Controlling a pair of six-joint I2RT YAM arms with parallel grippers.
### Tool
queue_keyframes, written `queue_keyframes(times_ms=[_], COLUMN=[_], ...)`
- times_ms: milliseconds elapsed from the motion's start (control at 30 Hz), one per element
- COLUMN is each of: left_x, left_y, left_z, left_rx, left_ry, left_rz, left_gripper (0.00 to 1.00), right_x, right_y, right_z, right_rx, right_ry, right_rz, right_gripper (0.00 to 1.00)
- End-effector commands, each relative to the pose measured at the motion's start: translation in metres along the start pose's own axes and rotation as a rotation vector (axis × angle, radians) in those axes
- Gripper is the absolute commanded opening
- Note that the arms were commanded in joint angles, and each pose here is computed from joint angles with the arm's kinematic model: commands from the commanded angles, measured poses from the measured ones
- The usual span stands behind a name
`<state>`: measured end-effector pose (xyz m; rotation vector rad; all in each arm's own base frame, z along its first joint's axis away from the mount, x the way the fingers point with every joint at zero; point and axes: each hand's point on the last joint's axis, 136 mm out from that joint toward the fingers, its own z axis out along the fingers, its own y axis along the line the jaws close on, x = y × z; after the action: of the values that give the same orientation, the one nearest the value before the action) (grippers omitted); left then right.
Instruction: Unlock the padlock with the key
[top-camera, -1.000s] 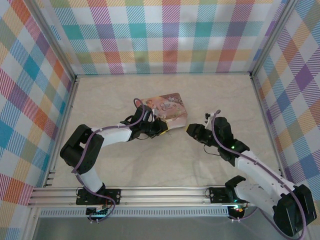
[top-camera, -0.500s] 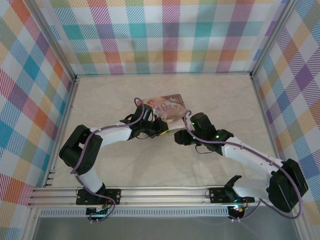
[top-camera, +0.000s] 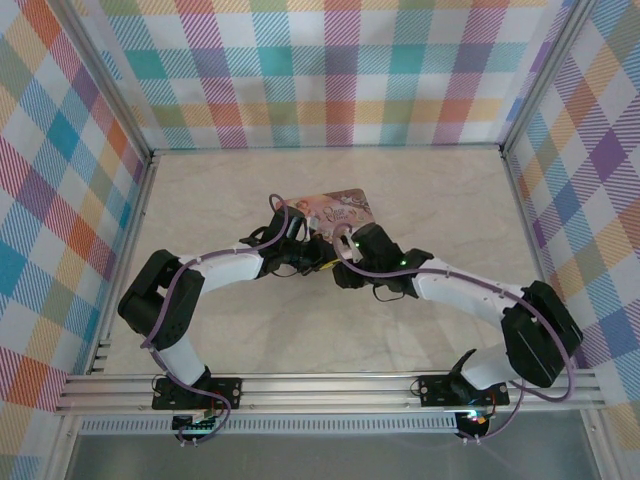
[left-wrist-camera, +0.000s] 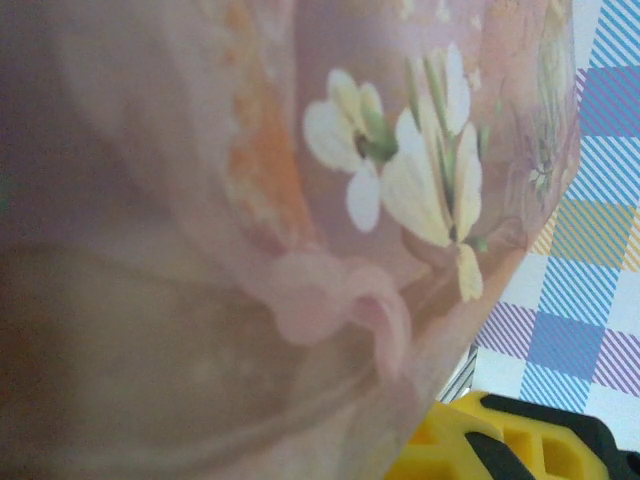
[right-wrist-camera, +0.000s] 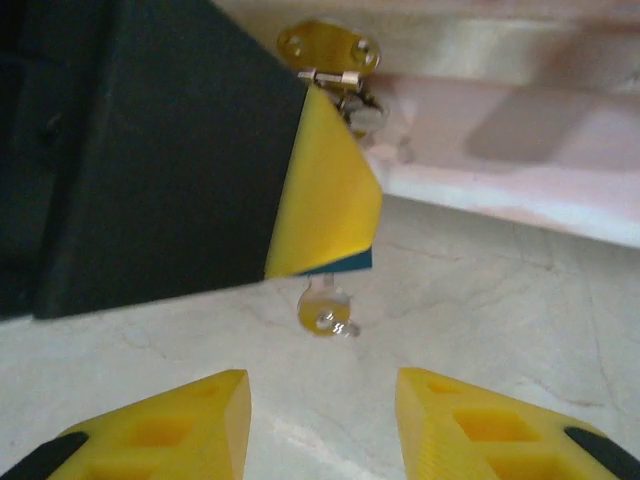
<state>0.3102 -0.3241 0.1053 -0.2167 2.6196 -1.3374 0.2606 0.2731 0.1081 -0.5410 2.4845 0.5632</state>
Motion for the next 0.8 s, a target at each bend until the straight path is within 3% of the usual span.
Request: queue_keyframes(times_ms=[0, 567, 633, 767], left_x=[-0.003, -0.005, -0.005, -0.006], left_y=[-0.035, -0.038, -0.038, -0.036], left_z=[-0.015, -0.020, -0.021, -0.020], left_rx=[0.092, 0.101, 0.100, 0.096], left_ry=[0.002, -0.004, -0.005, -0.007], left_rz=[0.062, 0.062, 0.064, 0.063], left_gripper=[0.06, 0.06, 0.06, 0.06], right_x=[-0.021, -0.026, -0.027, -0.025], right_y=[0.005, 0.006, 0.006, 0.011], right_z=[0.002, 0.021, 0.022, 0.021], right_rx=[0.017, 0.047, 0.045, 0.022], right_ry=[-0.050, -0.022, -0.022, -0.019], right_rz=[-0.056, -0.090, -0.094, -0.103], right_gripper=[0.42, 0.35, 0.29, 0.07])
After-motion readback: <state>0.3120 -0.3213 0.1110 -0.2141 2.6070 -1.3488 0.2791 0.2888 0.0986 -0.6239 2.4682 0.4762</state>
